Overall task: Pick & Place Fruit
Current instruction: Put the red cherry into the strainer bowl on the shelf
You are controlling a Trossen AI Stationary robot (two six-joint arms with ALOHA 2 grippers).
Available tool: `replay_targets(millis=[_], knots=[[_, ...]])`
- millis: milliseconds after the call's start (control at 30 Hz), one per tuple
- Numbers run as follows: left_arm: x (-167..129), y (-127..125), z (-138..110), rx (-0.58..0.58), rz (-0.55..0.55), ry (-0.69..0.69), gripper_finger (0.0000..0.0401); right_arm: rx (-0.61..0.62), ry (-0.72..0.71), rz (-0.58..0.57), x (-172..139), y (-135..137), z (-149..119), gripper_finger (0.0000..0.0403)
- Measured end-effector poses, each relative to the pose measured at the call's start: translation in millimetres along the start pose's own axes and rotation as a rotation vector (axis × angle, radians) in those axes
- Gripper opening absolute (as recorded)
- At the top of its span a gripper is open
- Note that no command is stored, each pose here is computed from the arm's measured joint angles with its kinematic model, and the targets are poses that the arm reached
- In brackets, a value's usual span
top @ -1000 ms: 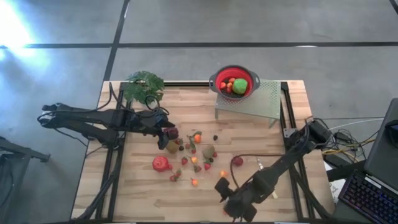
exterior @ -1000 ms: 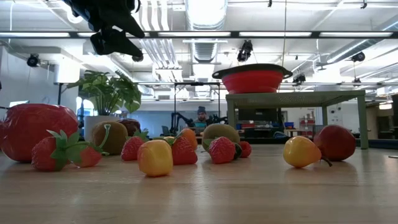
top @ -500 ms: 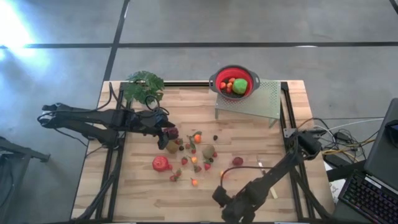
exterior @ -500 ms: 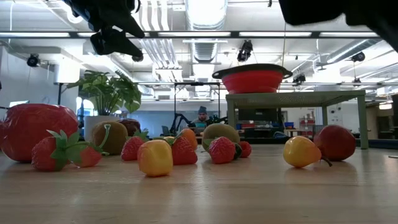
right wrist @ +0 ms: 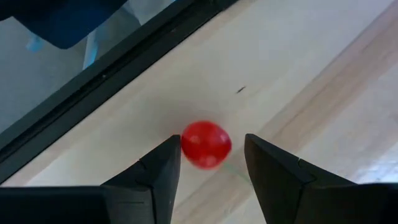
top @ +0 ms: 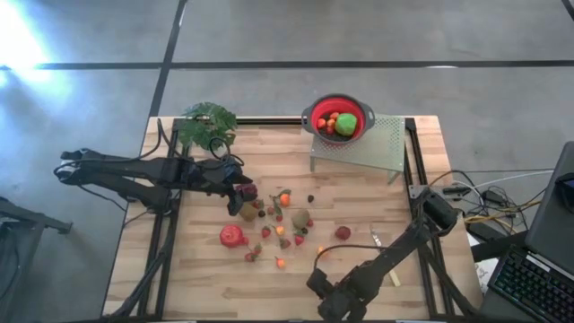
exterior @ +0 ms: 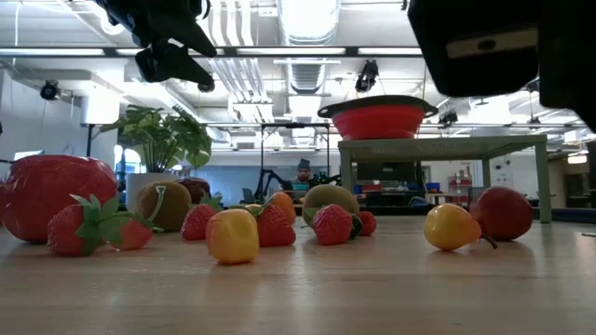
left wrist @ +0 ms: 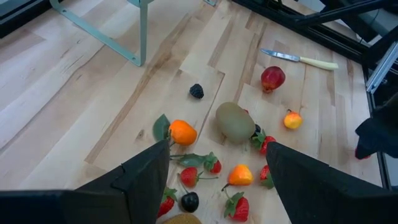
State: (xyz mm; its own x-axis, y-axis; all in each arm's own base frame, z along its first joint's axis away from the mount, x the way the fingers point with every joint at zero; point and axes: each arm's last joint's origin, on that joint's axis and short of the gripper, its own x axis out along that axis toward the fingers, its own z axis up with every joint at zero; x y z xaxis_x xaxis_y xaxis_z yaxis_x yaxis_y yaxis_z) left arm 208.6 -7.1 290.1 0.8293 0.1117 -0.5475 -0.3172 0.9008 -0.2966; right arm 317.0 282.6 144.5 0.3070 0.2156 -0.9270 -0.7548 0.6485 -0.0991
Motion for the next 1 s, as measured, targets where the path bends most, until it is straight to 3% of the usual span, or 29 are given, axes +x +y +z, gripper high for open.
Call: replay_targets(millis=[267, 700, 1000], knots=[[0.0, 0.0, -0.1, 0.000, 0.000, 0.001, 0.0273, 0.001, -0.007, -0.001, 3.8, 0.1, 0.3, 0.0180], [0.1, 0.1, -0.1, 0.000, 0.000, 0.001, 0.0273, 0.009, -0.007, -0.001, 3.8, 0.1, 0.3, 0.0100], [0.1, 0.1, 0.0, 0.000, 0.000, 0.001, 0.0273, 0.019, -0.005, -0.001, 3.7, 0.1, 0.2, 0.0123]])
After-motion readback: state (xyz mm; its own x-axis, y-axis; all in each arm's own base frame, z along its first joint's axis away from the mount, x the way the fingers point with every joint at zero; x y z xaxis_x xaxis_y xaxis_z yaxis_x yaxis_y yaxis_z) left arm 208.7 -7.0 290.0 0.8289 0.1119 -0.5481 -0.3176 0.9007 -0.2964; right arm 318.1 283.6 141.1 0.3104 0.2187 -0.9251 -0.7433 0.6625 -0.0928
